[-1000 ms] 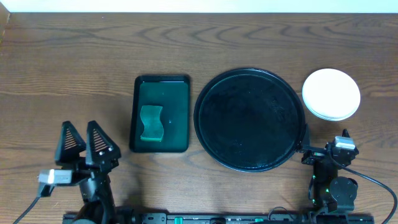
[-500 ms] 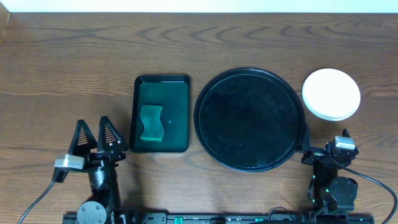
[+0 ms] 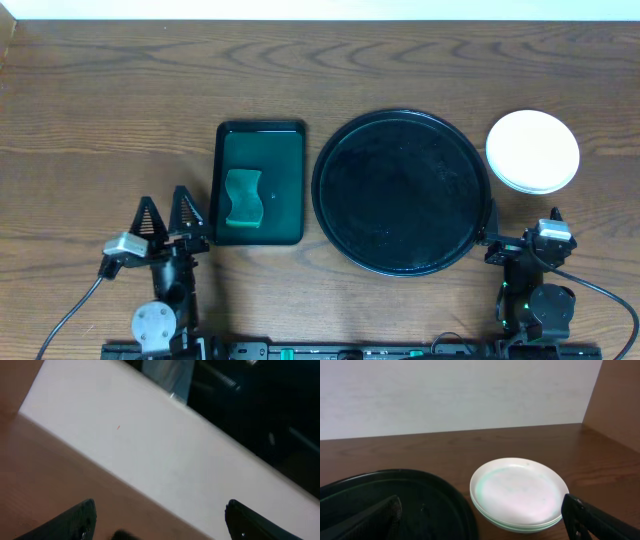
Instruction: Clean dirty plates on tray and stack at the side
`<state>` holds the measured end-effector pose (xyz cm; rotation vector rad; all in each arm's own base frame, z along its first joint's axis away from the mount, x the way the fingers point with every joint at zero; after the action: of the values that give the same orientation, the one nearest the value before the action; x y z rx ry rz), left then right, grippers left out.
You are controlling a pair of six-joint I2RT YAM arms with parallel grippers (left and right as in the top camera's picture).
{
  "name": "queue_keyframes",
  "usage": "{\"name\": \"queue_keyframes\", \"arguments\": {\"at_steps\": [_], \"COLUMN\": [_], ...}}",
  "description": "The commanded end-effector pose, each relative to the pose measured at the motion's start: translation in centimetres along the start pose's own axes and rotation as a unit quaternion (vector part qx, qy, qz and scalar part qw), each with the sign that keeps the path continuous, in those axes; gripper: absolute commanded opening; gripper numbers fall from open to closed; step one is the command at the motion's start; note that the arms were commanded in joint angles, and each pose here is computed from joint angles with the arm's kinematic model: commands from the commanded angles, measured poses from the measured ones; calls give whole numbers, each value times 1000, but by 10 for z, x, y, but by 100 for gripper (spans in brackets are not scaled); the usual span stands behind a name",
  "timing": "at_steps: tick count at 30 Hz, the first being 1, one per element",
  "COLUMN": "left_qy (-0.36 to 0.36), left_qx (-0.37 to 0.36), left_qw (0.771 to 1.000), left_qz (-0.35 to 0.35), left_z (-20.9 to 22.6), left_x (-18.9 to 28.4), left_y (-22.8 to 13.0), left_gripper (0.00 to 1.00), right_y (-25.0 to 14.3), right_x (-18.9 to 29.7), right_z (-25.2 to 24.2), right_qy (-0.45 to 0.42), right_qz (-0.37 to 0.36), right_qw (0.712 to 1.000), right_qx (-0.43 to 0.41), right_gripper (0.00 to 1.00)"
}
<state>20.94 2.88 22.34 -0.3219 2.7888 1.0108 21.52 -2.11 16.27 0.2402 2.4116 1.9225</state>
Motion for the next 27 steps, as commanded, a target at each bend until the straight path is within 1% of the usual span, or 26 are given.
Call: {"name": "queue_keyframes", "arguments": {"at_steps": [1,3,5,6,8,13,17,27], "left_qy": [30,67,88,112,133,127,123,122], "left_qx": [-3,-20,-38,-58,-76,-133,-165,-170], "left_qw": [999,996,992,986,980,973,969,968], "left_qz": [30,61,81,106,129,136,140,141], "left_z": [14,31,40,51,62,62,62,62], "left_x": [1,4,6,10,15,15,15,15], "left_y": [-14,-26,-34,-43,-51,-51,-51,-51], "left_gripper": [82,82,83,82,83,82,82,82], "right_y": [-1,-1,-1,-1,-1,-1,-1,-1], "right_x": [0,0,0,0,0,0,0,0], "right_z": [-3,-3,-3,-3,-3,-3,-3,-3], "right_qy": [-9,-9,-9,-9,-9,-9,-9,-9], "right_qz": [1,1,1,1,1,1,1,1], "right_qw": [1000,1000,1000,1000,1000,1000,1000,1000], "right_qx": [-5,-5,-5,-5,-5,-5,-5,-5], "right_gripper": [99,99,99,99,99,99,99,99]}}
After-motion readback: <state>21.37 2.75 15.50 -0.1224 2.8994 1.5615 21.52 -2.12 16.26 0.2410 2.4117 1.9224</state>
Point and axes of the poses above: each gripper's point midway between its finger pads, its own x axis back along the fingers, its own z axis along the line the jaws close on, y = z × x, the point moved 3 cm from there along x, back along the fingers, and after that the axes turned 15 degrees about x, right-handed, at the moved point
